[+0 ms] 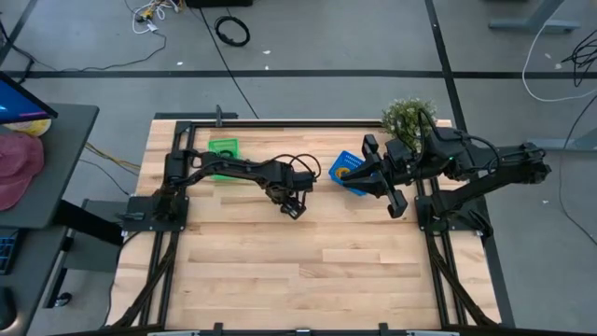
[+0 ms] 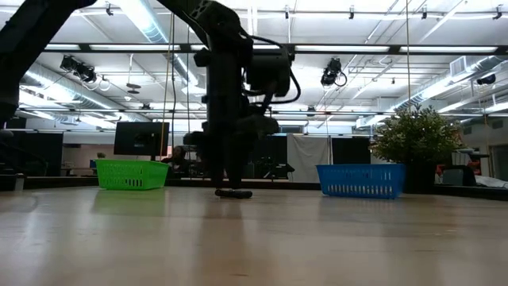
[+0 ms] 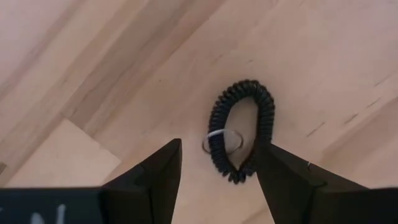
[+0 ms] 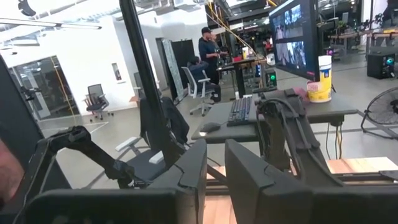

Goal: Sort spring keychains
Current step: Put the black spring keychain into the green bin

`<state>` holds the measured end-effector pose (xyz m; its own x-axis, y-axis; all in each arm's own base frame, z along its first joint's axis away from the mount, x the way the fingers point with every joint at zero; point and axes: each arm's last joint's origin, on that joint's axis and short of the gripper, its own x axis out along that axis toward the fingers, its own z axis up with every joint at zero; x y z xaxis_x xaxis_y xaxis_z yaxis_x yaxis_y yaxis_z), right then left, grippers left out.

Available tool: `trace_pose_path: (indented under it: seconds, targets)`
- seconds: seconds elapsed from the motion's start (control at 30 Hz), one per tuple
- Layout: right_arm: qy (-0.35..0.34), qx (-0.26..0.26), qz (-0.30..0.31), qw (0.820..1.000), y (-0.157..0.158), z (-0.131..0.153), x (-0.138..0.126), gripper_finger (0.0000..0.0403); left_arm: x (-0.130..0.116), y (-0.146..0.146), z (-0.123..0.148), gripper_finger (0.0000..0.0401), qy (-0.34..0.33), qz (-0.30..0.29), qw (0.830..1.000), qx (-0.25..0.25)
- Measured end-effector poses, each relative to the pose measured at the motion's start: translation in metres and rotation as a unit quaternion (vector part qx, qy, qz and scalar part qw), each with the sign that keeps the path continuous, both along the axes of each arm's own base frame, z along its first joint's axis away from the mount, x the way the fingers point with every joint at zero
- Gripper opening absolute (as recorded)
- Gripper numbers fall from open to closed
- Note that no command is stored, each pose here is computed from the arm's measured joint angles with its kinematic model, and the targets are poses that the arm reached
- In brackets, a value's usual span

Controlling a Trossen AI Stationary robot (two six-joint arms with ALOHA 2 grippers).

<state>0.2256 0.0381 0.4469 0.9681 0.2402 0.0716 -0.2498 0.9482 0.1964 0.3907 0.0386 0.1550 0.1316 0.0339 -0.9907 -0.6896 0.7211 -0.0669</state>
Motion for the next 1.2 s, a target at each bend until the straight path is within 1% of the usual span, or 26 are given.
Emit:
trace_pose_path:
  seconds: [0.2, 0.4, 0.5, 0.87, 1.03, 1.2]
  targets:
    - [-0.002, 0.000, 0.000, 1.000, 0.0000, 0.0004, 0.0000, 0.0062, 0.0031, 0.0002, -0.0088, 0.0204, 0.003, 0.000, 1.000, -0.001]
    - [-0.002, 0.000, 0.000, 1.000, 0.0000, 0.0005, 0.0000, 0.0062, 0.0030, -0.0001, -0.0092, 0.0195, 0.003, -0.001, 1.000, 0.000]
    - [-0.002, 0.000, 0.000, 1.000, -0.0001, 0.0004, 0.0001, 0.0062, 0.0031, -0.0005, -0.0092, 0.0177, 0.003, -0.002, 1.000, 0.000]
    - [-0.003, 0.000, -0.001, 1.000, -0.0001, 0.0005, 0.0000, 0.0062, 0.0038, -0.0009, -0.0079, 0.0086, -0.002, -0.003, 1.000, 0.000]
    - [-0.002, 0.000, -0.001, 1.000, -0.0001, 0.0004, 0.0001, 0.0062, 0.0036, -0.0008, -0.0079, 0.0062, -0.001, -0.003, 1.000, 0.002]
    - [-0.002, 0.000, -0.001, 1.000, -0.0001, 0.0004, 0.0001, 0.0062, 0.0036, -0.0008, -0.0079, 0.0047, -0.001, -0.003, 1.000, 0.002]
